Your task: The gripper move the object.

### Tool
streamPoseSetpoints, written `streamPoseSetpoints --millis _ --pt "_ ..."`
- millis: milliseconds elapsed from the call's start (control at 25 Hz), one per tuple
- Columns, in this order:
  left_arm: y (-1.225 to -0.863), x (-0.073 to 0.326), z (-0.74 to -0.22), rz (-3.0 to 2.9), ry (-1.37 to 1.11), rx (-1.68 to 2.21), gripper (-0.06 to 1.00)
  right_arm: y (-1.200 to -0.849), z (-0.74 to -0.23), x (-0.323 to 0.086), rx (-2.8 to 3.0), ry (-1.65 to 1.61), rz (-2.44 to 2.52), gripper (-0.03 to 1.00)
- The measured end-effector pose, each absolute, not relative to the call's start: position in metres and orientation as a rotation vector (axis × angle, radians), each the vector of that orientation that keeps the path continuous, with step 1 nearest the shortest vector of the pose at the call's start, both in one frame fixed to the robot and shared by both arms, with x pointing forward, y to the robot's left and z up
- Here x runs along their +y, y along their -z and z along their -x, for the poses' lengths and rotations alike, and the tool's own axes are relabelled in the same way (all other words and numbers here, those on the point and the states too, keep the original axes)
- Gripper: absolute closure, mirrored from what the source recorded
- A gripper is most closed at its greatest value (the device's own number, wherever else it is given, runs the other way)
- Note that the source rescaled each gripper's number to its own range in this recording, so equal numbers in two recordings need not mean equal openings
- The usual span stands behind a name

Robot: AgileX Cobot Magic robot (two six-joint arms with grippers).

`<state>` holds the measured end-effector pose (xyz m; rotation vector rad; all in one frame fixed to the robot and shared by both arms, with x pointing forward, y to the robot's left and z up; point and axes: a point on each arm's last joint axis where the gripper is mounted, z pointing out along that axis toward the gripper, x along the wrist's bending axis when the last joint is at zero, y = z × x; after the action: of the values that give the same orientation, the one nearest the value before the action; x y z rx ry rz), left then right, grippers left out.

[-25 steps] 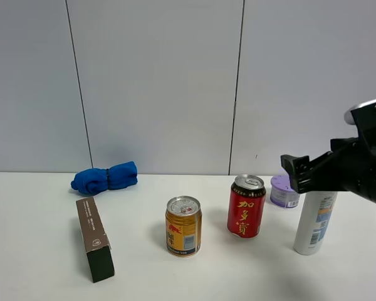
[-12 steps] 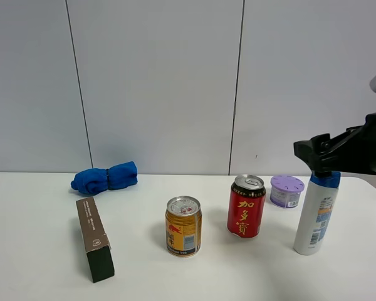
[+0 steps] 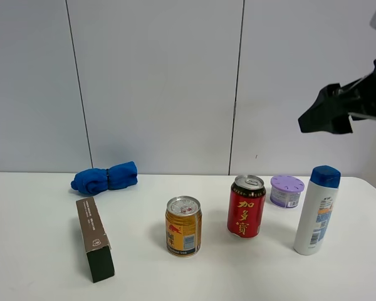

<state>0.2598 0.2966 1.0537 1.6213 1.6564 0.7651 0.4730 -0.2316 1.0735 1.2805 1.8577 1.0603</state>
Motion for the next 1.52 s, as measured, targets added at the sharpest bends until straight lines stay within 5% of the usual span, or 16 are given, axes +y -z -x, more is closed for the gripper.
streamPoseSetpoints --millis 240,640,1400,1520 --pt "-1.054 0.297 -0.260 -1.621 -0.765 1.656 -0.06 -1.104 -0.480 -0.239 1.854 -1.001 -1.226 0.27" --pt "-1.054 0.297 -0.260 -1.621 -0.765 1.656 -0.06 -1.103 -0.471 -0.310 1.743 -0.726 -1.484 0.27" --pt "-1.054 0.297 -0.260 -1.621 -0.765 1.656 -0.06 -1.148 -0.303 -0.318 1.507 -0.636 -1.683 0.27" --pt "-1.054 0.297 -0.260 -1.621 -0.765 1.656 -0.06 -1.145 -0.285 -0.318 1.509 -0.605 -1.723 0.20"
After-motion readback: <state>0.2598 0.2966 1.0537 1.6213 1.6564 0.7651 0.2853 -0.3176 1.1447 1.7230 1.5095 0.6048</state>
